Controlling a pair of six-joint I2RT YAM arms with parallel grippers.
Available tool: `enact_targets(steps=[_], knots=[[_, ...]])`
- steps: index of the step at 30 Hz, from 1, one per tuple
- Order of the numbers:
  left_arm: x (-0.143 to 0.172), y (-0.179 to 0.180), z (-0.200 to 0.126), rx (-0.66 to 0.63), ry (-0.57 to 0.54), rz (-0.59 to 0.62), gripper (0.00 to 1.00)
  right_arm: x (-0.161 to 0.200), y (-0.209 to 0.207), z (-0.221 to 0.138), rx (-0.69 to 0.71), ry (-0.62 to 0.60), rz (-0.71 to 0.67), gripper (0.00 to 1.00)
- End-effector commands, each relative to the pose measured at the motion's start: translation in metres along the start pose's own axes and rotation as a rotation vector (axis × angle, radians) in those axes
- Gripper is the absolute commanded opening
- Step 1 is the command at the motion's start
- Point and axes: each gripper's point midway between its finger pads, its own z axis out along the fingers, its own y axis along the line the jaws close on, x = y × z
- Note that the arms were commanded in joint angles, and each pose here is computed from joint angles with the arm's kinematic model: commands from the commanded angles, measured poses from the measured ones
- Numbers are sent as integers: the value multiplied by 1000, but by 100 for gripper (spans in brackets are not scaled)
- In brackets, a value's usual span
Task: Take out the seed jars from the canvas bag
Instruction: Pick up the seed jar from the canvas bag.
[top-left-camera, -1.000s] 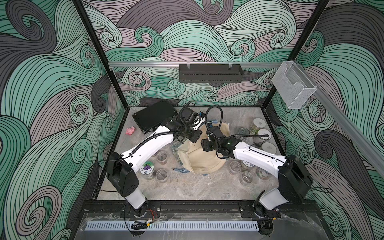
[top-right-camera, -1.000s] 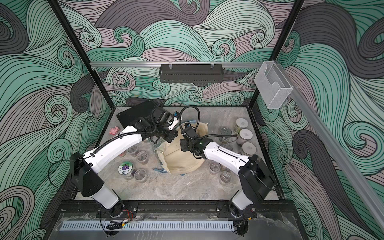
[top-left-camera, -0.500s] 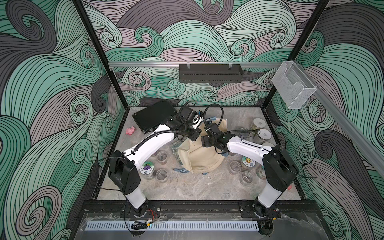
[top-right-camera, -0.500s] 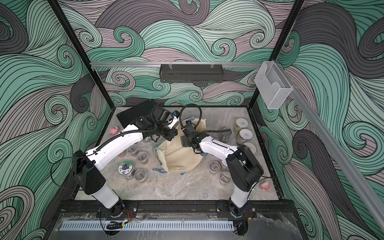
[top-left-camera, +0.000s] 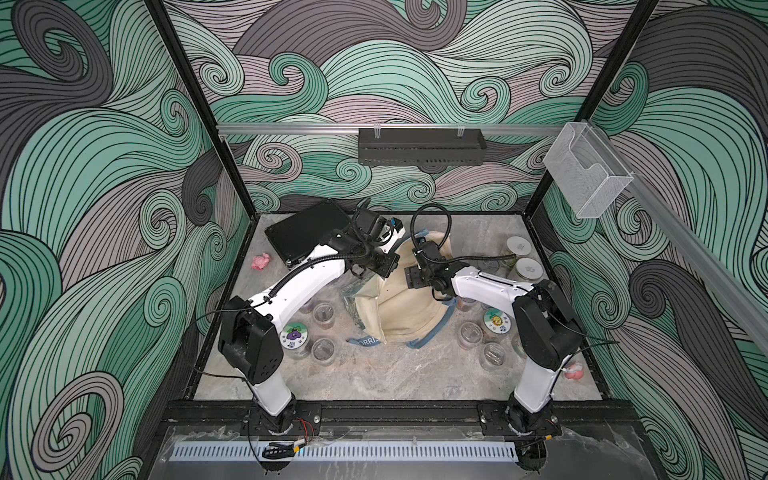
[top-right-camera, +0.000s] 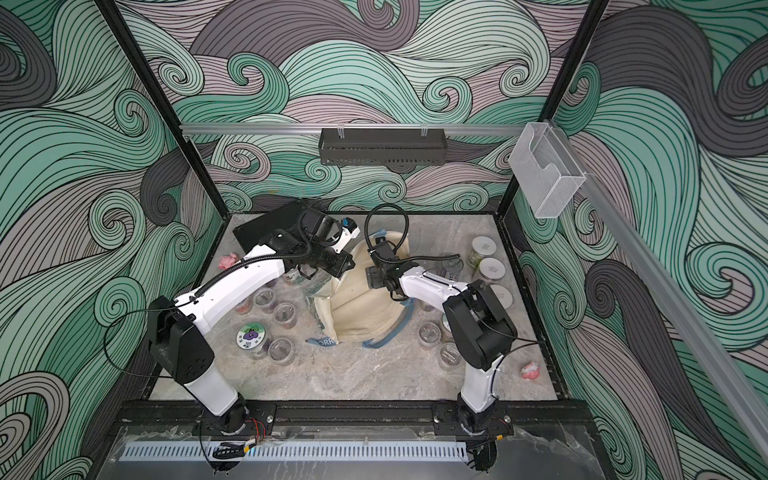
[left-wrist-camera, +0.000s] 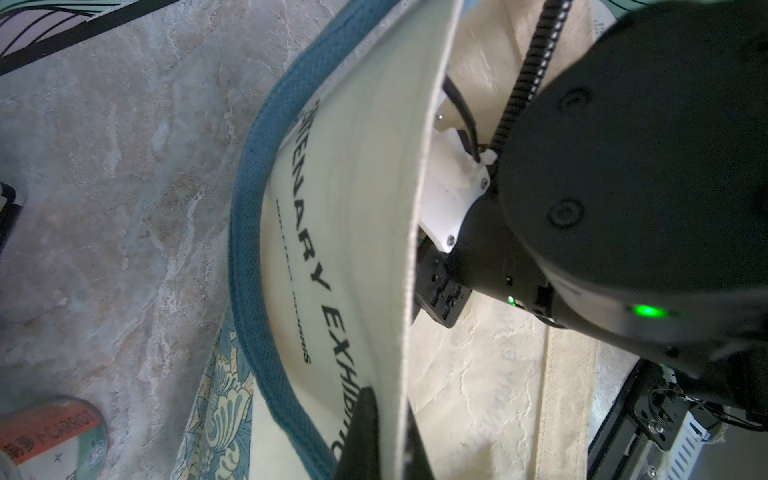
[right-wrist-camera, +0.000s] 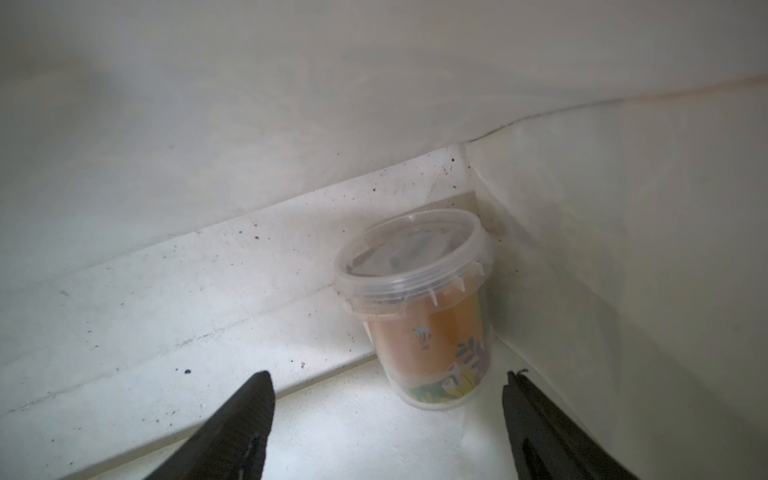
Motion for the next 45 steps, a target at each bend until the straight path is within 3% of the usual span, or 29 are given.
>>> enact_targets(steps=[1,20,34,45], knots=[[-6,-1,-1,26,-9,-17,4,-9,0,9,-20,-6,8,84],[-6,4,1,39,-5,-41,4,6,17,41,-97,73,37,74],[-7,6,2,54,-4,-59,4,2,0,61,-45,97,228,86],[-7,11,3,58,-4,-81,4,-7,0,57,-79,61,287,67]])
